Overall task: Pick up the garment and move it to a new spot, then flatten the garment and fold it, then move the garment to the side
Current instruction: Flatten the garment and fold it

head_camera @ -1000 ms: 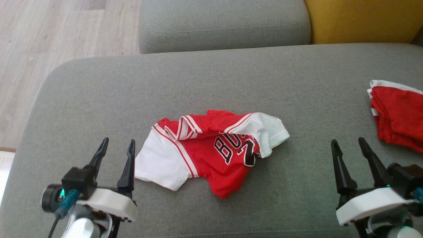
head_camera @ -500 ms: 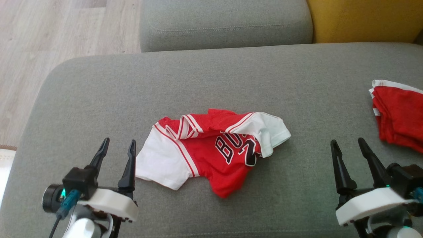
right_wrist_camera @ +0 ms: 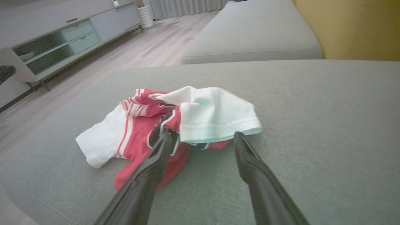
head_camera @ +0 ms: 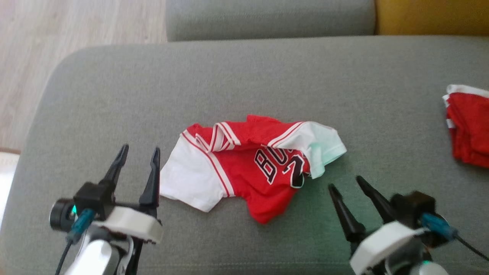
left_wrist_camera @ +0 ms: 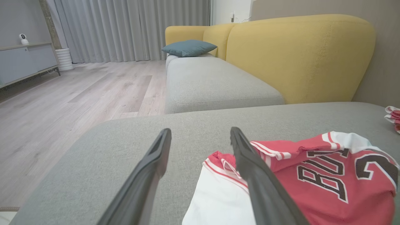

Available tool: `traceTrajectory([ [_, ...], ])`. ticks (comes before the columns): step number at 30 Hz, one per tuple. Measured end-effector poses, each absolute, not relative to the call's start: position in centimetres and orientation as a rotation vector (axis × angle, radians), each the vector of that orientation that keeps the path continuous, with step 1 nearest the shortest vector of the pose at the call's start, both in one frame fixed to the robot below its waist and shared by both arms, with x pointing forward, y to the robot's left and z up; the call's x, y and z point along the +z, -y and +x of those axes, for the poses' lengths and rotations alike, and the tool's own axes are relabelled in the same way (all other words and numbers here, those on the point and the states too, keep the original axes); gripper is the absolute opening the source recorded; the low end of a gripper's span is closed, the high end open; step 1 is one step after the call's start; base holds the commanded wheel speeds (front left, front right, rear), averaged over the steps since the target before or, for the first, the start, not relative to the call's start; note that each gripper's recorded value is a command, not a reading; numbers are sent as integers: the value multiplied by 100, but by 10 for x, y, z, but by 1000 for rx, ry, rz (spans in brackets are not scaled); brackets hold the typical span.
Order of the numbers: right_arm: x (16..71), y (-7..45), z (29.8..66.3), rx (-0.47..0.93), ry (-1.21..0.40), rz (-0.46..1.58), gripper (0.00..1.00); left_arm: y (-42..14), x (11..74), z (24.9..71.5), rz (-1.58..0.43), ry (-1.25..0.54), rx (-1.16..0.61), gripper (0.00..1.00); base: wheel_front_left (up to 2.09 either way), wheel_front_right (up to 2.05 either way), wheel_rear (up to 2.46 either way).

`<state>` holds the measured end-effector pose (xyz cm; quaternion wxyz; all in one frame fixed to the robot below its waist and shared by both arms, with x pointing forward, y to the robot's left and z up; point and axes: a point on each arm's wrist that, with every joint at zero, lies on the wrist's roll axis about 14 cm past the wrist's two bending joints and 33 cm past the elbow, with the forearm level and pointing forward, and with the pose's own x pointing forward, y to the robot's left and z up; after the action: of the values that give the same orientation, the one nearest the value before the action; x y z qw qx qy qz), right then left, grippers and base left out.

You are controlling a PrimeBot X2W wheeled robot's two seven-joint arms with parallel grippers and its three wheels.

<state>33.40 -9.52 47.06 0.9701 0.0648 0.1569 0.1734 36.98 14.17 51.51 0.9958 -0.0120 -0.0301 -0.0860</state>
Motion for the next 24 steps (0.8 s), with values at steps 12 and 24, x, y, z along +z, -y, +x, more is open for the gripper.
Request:
traceTrajectory([
  [12, 470, 40, 404, 626, -296, -58, 100, -137, 511, 409, -30, 62, -165, 100, 0, 0, 0],
  [24, 430, 15, 425, 812, -402, -253, 26, -144, 492, 425, -30, 23, -131, 100, 0, 0, 0],
])
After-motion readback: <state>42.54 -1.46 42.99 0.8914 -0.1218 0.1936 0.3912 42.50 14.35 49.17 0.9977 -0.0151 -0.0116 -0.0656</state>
